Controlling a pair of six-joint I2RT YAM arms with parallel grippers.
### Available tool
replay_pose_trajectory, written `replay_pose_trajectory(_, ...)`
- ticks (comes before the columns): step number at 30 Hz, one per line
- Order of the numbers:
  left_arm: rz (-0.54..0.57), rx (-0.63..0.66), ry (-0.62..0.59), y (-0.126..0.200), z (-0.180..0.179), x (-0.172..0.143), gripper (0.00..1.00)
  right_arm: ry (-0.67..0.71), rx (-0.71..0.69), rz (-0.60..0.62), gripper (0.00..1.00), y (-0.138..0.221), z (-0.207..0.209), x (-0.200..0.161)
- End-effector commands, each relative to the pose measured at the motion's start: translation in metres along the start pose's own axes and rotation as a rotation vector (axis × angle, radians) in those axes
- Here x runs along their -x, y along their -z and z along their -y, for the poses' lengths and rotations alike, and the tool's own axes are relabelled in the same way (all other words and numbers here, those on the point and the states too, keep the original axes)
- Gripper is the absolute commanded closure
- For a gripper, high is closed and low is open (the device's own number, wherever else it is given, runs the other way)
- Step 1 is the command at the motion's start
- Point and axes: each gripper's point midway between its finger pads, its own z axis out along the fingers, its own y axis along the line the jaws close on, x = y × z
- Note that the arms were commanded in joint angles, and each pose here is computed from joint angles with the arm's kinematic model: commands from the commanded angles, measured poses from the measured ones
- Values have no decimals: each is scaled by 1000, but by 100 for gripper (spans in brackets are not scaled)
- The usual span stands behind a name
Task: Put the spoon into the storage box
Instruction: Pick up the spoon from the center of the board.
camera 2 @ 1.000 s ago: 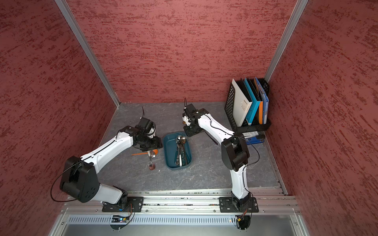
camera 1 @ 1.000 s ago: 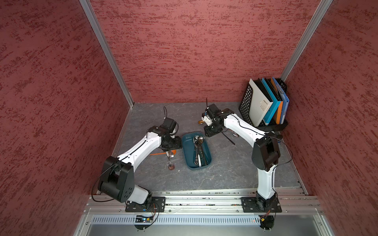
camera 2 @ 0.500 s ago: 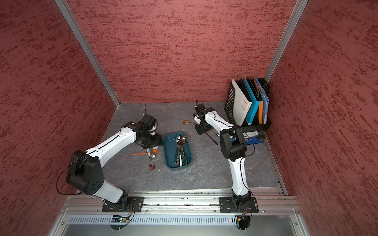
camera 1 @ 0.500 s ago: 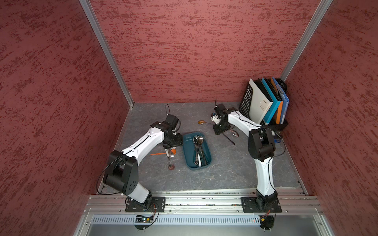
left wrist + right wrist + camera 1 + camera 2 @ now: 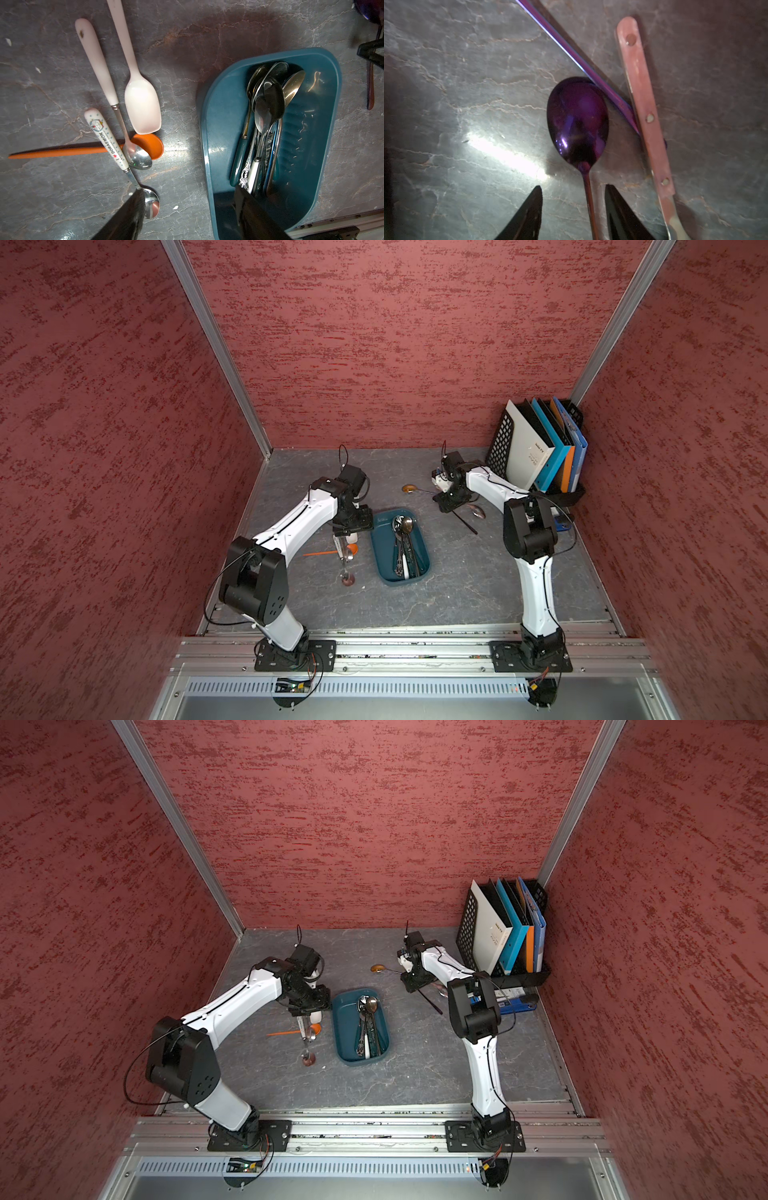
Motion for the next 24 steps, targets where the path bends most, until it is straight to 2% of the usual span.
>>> replay_pose_trajectory(1,-7,30,-10,1,-2,2,29,5,24,16,50,-7,1,4)
replay_pose_trajectory(5,-9,35,-11,1,-1,3,29,8,62,-3,53,-15,-6,-6)
replay_pose_trajectory(9,-13,43,-11,-1,-2,3,29,-16,95,-14,63,-20,-11,-13)
replay_pose_trajectory(14,-18,49,-15,-1,-2,4,29,-7,90,-25,70,-22,-10,-17)
replay_pose_trajectory(20,-20,47,-17,-2,-2,4,29,-6,113,-33,87,-22,-15,-19)
replay_pose_trajectory(24,-20,51,-16,-2,-4,1,29,-5,140,-41,90,-21,-19,-20)
